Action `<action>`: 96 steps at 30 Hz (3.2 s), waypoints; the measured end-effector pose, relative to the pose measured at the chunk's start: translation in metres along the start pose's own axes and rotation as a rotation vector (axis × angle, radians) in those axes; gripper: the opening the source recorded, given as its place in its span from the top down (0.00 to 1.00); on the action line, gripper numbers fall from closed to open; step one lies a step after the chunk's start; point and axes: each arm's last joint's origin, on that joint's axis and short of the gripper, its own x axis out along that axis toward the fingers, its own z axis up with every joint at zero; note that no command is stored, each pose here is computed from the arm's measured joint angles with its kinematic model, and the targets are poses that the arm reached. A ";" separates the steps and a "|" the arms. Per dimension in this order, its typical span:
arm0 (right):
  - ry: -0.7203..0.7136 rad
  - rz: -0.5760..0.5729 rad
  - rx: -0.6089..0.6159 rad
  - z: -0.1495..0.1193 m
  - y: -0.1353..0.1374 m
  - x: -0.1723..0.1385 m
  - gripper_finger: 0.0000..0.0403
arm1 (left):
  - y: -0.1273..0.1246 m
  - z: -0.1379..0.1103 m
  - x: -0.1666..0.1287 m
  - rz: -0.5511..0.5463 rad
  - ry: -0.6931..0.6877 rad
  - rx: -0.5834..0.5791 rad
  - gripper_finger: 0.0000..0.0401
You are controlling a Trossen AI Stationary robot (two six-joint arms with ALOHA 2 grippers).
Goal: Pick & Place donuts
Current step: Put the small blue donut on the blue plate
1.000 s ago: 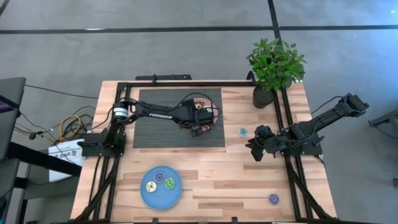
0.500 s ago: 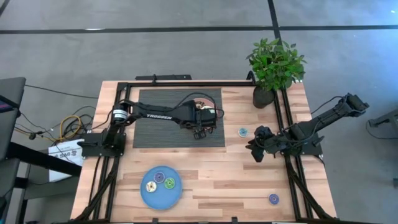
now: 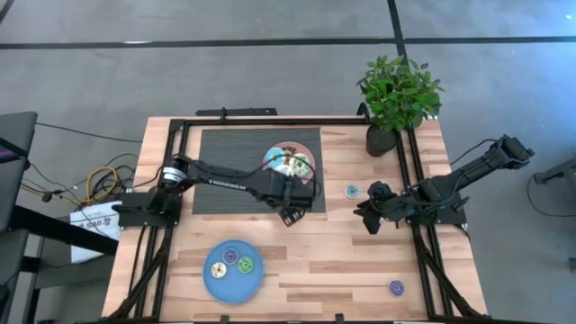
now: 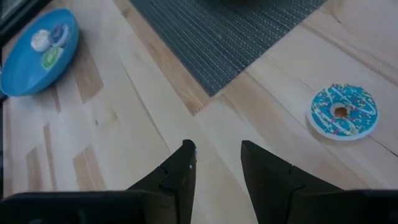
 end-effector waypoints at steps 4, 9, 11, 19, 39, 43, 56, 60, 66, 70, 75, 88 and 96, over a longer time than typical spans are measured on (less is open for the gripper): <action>-0.024 0.006 0.021 0.003 0.000 0.001 0.71 | -0.019 -0.012 -0.004 -0.024 -0.024 -0.085 0.32; -0.061 0.033 0.040 0.009 0.002 0.002 0.71 | -0.050 -0.029 -0.016 -0.101 -0.089 -0.028 0.51; -0.072 0.037 0.037 0.011 0.002 0.002 0.71 | -0.058 -0.037 -0.019 -0.125 -0.083 0.009 0.63; -0.111 0.067 -0.002 0.021 0.009 -0.002 0.71 | -0.084 -0.061 -0.034 -0.108 -0.221 0.174 0.98; 0.248 -0.478 0.111 0.061 0.027 0.031 0.70 | 0.033 -0.159 -0.048 -0.553 -0.558 0.065 1.00; 0.266 -0.574 0.207 0.066 0.017 0.046 0.57 | 0.069 -0.183 -0.052 -0.554 -0.597 0.163 1.00; 0.309 -0.725 0.294 0.070 -0.012 0.097 0.17 | 0.109 -0.205 -0.067 -0.633 -0.658 0.054 1.00; 0.340 -0.761 0.289 0.067 -0.020 0.110 0.14 | 0.108 -0.205 -0.065 -0.625 -0.642 0.049 1.00; 0.365 -0.778 0.296 0.062 -0.026 0.120 0.21 | 0.107 -0.206 -0.063 -0.637 -0.616 0.051 1.00; 0.361 -0.763 0.310 0.061 -0.027 0.118 0.27 | 0.107 -0.206 -0.063 -0.642 -0.608 0.056 1.00; 0.358 -0.731 0.336 0.063 -0.027 0.115 0.35 | 0.107 -0.207 -0.063 -0.639 -0.605 0.058 1.00; 0.376 -0.719 0.315 0.059 -0.023 0.115 0.52 | 0.107 -0.207 -0.062 -0.635 -0.601 0.060 1.00; 0.313 -0.582 0.252 0.060 0.016 0.103 0.53 | 0.107 -0.207 -0.062 -0.635 -0.601 0.060 1.00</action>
